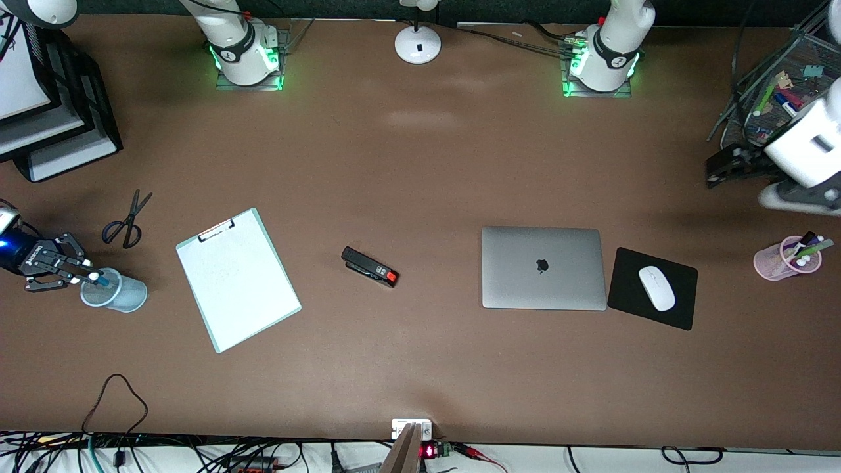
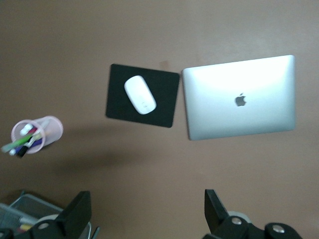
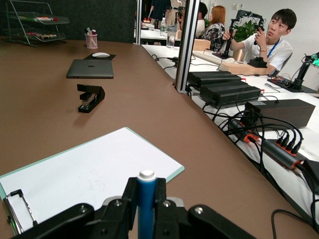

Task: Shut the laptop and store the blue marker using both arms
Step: 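Lower the marker into the mesh cup and open the right gripper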

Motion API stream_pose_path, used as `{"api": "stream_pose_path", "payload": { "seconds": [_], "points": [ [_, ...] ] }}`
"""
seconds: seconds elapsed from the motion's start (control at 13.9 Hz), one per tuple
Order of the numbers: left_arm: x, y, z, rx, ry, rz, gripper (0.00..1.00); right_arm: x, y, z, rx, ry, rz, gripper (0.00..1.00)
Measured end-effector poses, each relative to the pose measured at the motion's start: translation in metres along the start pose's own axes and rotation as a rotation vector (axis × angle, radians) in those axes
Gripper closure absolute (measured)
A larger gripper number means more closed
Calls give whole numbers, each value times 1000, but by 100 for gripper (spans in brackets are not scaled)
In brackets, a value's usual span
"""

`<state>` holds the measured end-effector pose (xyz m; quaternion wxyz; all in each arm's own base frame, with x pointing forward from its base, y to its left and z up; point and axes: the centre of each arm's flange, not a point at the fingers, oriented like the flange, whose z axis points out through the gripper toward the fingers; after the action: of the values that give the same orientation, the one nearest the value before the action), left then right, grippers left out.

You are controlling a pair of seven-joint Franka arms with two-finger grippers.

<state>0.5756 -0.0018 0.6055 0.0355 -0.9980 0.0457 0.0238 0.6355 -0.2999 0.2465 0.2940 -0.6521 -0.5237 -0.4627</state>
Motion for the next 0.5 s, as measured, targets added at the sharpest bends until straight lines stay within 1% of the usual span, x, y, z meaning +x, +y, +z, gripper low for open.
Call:
{"api": "stream_pose_path", "payload": {
  "seconds": [0.07, 0.14, 0.36, 0.43, 0.5],
  "points": [
    [-11, -15, 0, -4, -1, -21, 0, -1, 0, 0, -3, -2, 1, 75],
    [-21, -23, 1, -16, -3, -31, 0, -1, 0, 0, -4, -3, 3, 67],
    [-43, -10, -2, -30, 4, -15, 0, -1, 0, -2, -7, -4, 63, 35],
    [-46, -4, -2, -29, 6, -4, 0, -1, 1, -3, -7, -5, 87, 26],
    [-47, 0, -2, -29, 6, 3, 0, 0, 1, -3, -7, -5, 103, 14]
  ]
}}
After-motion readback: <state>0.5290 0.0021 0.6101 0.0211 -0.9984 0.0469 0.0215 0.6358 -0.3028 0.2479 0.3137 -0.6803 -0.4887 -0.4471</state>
